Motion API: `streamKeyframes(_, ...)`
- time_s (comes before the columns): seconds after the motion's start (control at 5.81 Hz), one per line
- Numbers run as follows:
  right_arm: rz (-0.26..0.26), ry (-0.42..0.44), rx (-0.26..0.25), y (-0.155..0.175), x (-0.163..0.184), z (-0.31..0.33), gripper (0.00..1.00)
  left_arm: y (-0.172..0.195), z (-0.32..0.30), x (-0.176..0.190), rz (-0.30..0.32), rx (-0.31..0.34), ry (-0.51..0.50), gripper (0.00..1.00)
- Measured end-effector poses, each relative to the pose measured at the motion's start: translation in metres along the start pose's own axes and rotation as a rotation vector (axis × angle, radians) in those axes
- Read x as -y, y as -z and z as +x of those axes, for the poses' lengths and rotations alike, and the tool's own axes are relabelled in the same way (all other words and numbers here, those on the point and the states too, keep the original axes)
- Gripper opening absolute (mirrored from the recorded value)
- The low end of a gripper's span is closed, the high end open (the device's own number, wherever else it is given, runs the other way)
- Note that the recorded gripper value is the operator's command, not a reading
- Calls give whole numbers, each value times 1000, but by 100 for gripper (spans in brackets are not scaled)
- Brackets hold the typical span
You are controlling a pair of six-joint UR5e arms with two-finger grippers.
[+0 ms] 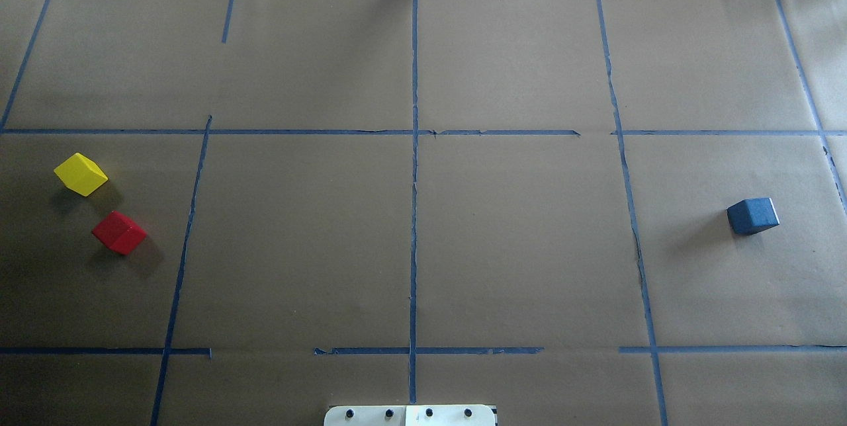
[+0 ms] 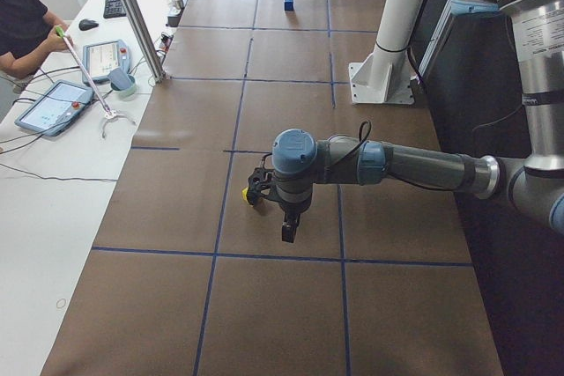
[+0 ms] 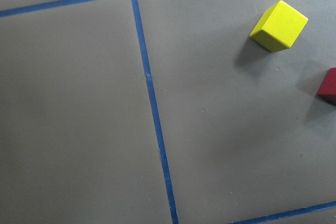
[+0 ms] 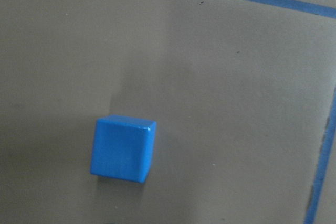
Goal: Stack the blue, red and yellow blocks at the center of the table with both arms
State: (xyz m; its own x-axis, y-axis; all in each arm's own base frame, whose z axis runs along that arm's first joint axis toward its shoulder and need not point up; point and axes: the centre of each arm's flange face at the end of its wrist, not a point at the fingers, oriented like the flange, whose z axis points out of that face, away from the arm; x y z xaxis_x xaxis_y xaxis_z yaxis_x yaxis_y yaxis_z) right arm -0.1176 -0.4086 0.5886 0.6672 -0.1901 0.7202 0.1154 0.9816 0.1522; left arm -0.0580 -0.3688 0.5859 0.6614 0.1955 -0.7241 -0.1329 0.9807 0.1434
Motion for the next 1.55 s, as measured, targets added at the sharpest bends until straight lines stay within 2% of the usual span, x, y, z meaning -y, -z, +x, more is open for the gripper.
streamKeyframes(0.17, 19, -28, -8, -18, 10, -30, 99, 0, 0, 1, 7, 0, -5, 100)
streamKeyframes(0.52, 11, -59, -48, -45, 11, -35, 98, 0, 1, 1, 9, 0, -7, 100)
streamKeyframes(0.86, -1, -131, -47, -61, 12, -34, 98, 1, 1, 1, 11, 0, -9, 100)
streamKeyframes(1.03, -13, -140, -48, -69, 13, -35, 98, 2, 2, 1, 12, 0, -9, 100)
streamKeyframes(1.2, -21, -138, -48, -78, 17, -38, 70, 2, 2, 2, 12, 0, -10, 100)
streamKeyframes(1.38, -23, -130, -43, -83, 24, -44, 8, 3, 3, 2, 15, 0, -12, 100)
streamKeyframes(1.55, -21, -121, -39, -85, 29, -49, 0, 3, 4, 2, 16, -3, -13, 100)
